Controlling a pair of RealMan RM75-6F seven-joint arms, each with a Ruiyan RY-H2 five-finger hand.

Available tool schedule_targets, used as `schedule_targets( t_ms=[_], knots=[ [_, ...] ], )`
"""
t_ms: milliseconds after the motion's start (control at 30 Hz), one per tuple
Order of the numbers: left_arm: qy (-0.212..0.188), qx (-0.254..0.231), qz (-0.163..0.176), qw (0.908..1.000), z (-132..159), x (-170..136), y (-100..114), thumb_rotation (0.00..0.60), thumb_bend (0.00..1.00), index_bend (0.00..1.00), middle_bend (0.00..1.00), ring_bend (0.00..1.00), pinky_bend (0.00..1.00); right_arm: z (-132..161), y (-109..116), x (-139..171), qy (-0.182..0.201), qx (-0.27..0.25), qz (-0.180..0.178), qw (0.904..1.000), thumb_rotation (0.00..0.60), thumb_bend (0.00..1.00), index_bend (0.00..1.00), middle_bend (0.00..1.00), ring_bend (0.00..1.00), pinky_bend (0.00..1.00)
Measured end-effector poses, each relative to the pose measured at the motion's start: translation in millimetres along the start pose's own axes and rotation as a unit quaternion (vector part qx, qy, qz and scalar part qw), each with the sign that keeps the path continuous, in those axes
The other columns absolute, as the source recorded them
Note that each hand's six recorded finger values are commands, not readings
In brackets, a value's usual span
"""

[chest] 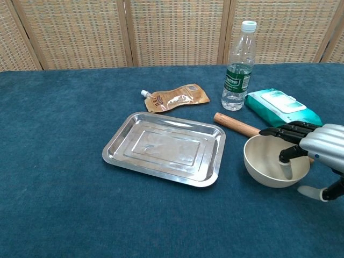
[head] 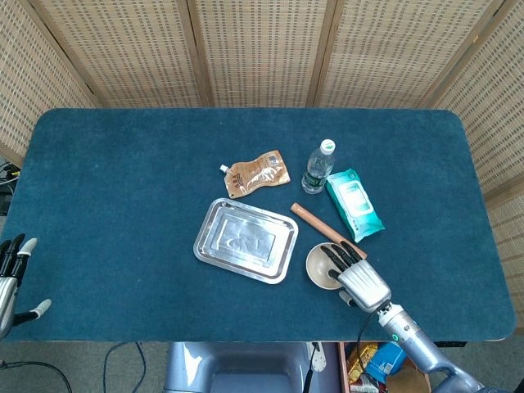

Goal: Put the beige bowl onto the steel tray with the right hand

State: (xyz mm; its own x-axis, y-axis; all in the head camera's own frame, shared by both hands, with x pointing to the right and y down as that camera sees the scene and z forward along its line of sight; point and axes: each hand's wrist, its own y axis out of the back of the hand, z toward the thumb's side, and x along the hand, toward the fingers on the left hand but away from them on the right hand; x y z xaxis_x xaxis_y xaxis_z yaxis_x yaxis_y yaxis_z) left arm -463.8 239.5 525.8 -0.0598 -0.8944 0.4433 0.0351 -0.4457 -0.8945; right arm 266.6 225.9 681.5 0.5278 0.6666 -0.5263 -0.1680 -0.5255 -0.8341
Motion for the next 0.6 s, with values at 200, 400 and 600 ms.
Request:
schedule_targets(
  t_ms=[200, 400, 600],
  knots=[
    [0.000, 0.000, -0.002, 1.0000, 0, 1, -1, 0.600, 0.00, 0.00, 0.00, 0.00, 0.00, 3, 2, -3, 0.004, -0.002, -0.009, 0.9999, 0.600, 0.44, 0.64, 0.00, 0.00, 0.00],
    [0.005, -0.003, -0.006, 1.0000, -3, 2, -1, 0.600, 0.00, 0.00, 0.00, 0.00, 0.00, 17, 28, -10, 0.027, -0.005, -0.046, 0.9986, 0.600, 0.46, 0.65, 0.00, 0.00, 0.00],
    [0.012, -0.007, -0.011, 0.9998, -7, 9, -3, 0.600, 0.00, 0.00, 0.00, 0.00, 0.00, 44, 75, -41, 0.063, 0.026, -0.083, 0.9942, 0.600, 0.46, 0.65, 0.00, 0.00, 0.00]
  ],
)
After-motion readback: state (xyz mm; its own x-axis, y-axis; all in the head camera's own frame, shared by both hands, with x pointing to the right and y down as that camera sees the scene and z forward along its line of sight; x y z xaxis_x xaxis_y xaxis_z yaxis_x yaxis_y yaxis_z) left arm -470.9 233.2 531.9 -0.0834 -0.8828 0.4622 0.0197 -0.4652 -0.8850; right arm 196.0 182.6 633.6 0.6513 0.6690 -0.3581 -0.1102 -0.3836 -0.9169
